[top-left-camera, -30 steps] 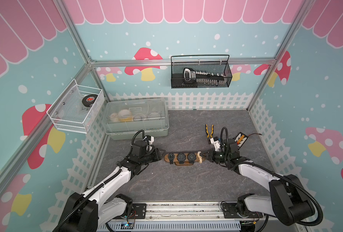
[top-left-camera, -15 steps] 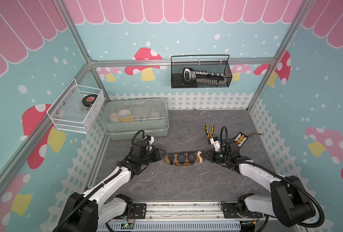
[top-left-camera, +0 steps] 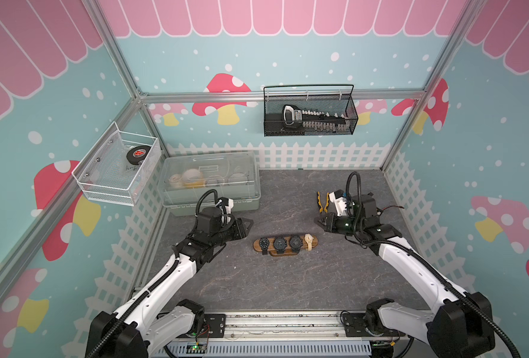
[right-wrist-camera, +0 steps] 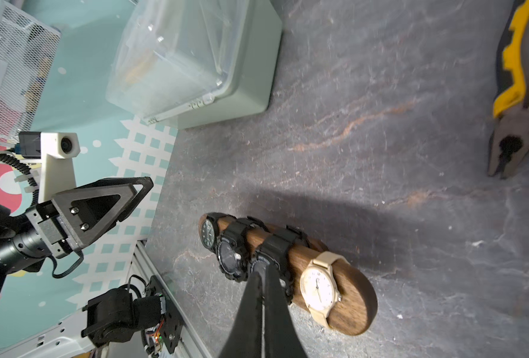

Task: Place watch on stand
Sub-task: Place the watch on the stand, then reset both arms

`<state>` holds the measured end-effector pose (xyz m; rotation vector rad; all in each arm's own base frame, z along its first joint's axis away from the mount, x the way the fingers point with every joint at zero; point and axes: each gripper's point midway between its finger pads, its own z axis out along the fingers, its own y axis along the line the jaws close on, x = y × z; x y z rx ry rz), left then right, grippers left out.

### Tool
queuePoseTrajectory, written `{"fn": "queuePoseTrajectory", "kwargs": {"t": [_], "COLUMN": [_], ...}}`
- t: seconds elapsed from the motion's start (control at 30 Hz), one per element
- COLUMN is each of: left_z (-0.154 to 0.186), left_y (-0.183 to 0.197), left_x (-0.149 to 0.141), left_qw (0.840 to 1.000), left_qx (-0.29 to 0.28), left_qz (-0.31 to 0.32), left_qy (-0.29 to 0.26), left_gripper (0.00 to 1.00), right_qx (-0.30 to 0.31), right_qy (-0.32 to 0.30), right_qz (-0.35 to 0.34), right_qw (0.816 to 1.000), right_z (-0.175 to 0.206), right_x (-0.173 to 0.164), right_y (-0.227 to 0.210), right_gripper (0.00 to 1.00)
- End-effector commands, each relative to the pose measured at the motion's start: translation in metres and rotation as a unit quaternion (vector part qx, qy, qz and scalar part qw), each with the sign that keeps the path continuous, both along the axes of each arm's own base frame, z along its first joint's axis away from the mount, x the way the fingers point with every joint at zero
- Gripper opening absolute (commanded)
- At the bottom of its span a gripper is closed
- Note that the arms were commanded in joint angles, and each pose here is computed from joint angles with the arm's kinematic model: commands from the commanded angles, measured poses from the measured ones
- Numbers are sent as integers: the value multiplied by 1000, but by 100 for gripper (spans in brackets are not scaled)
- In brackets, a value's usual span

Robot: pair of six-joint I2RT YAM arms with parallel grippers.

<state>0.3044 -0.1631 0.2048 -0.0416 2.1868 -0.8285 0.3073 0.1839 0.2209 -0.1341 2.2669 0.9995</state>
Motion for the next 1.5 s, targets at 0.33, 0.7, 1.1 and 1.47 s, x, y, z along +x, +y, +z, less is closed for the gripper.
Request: {"fn": "queuePoseTrajectory", "kwargs": {"t": [0.33,0.7,1.1,1.47], "left_z": [53,100,35,-22], "left_y": [21,95,117,161], "left_x": [10,23,64,79], "left_qw": [997,950,901,882], "left_qx": [16,89,235,283], "left_qz": [52,241,285,335], "left_qy": [-63,-178,-227,-171], "left_gripper": [99,99,99,99], "right_qx": [-132,-238,-422,-475], "right_qy": [-81,-201,-227,-212], "right_qz": [-33,-235,-231,-246], "right_qw": [987,921,847,818], "right_z": [34,80,14,-57], "right_x": [11,33,68,86], "right_y": [-34,-113,-144,-159], "right_gripper": [100,100,100,100]}}
